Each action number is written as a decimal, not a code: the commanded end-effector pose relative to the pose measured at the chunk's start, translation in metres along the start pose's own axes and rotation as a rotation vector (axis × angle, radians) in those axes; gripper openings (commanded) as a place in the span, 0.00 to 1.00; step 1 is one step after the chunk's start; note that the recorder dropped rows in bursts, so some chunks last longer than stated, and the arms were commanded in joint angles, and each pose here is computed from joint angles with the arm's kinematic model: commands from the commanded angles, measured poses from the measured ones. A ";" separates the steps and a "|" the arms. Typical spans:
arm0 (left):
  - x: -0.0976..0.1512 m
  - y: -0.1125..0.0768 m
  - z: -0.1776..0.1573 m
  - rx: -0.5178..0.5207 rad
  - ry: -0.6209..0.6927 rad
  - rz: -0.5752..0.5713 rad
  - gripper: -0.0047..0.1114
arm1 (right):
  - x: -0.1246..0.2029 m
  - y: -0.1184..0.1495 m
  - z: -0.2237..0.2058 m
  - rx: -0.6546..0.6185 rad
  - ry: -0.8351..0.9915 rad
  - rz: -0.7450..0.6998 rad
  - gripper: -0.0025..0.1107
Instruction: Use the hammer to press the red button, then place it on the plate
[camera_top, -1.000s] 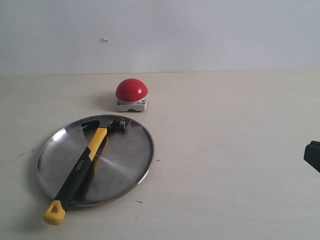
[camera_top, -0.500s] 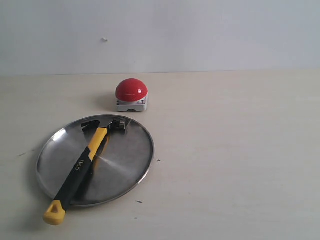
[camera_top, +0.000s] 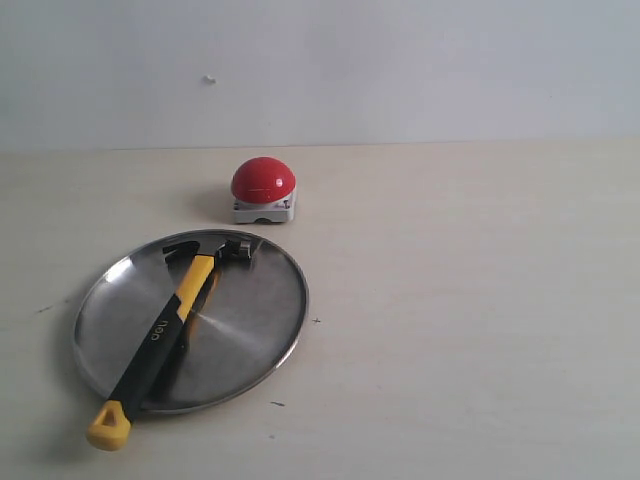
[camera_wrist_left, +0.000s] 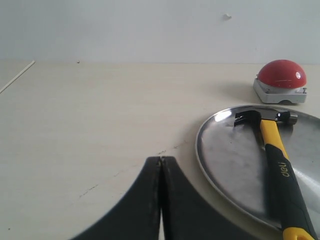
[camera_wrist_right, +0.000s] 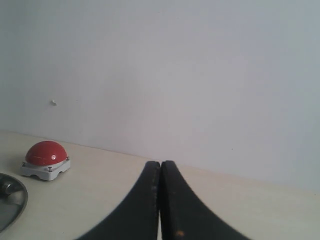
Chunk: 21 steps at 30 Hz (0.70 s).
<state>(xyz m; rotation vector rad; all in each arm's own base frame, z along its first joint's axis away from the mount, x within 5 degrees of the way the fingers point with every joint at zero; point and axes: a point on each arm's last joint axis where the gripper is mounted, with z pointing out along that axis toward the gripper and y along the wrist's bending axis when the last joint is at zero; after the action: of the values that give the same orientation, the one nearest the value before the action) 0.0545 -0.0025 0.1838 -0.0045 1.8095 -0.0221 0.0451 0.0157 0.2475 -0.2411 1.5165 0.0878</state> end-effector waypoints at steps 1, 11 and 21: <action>-0.001 0.000 -0.001 -0.003 -0.009 0.009 0.04 | 0.005 -0.001 0.000 0.019 0.020 0.003 0.02; -0.001 0.000 -0.001 -0.003 -0.009 0.009 0.04 | 0.015 -0.017 -0.002 0.202 0.104 0.216 0.02; -0.001 0.000 -0.001 -0.003 -0.009 0.009 0.04 | 0.056 -0.011 0.005 0.168 0.175 0.150 0.02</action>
<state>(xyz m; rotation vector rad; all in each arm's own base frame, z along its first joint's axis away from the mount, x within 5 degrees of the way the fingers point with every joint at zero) 0.0545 -0.0025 0.1838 -0.0045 1.8095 -0.0221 0.0545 0.0003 0.1969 0.0116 1.7365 0.0630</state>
